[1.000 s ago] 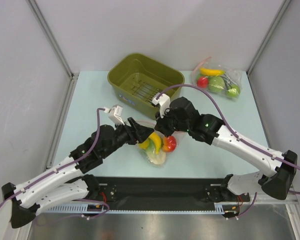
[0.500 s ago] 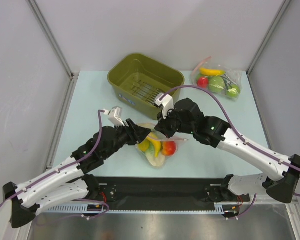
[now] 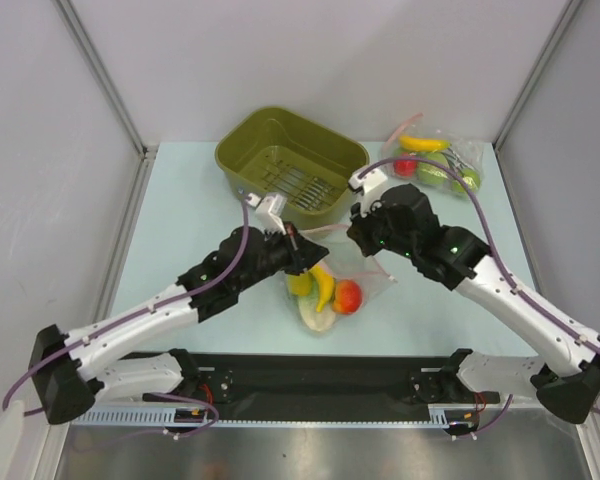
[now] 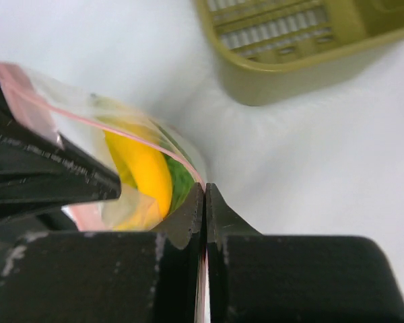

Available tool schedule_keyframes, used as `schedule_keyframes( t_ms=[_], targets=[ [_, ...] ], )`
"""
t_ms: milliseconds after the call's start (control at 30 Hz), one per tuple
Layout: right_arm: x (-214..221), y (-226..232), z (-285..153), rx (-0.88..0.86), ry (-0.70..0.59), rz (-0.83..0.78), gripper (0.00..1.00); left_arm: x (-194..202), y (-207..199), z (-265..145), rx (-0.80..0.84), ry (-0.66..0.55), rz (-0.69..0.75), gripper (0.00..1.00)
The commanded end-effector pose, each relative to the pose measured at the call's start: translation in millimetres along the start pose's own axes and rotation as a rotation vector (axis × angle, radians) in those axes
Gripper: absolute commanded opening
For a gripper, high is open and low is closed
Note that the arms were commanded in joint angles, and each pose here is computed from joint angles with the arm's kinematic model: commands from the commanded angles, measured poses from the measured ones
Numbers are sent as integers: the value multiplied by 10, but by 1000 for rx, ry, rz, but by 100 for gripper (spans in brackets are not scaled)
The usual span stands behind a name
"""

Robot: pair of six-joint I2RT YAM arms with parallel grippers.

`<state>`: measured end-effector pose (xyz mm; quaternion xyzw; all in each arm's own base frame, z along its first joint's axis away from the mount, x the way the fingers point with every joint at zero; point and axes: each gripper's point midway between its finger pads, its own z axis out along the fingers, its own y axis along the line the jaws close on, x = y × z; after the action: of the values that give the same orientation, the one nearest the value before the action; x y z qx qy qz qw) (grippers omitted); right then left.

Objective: Open the zip-top bag and remove the fake food

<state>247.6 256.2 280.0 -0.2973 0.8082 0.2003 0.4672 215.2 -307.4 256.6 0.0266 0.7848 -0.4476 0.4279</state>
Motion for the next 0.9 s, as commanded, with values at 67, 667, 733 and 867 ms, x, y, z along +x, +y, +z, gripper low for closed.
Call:
schedule_keyframes(
  t_ms=[67,667,733,867],
  targets=[
    [-276,-519,-537,184,-99,46,0,-210,-883,187,346,48,84,0],
    [-77,-285,-201,112,-45,127,0,204,480,-47,-111,238,172,0],
    [-27,-154,-34,80,-30,143,0,285,680,-181,-201,266,177,0],
    [-19,105,153,9,-18,161,0,224,952,-461,-366,237,188,0]
  ],
)
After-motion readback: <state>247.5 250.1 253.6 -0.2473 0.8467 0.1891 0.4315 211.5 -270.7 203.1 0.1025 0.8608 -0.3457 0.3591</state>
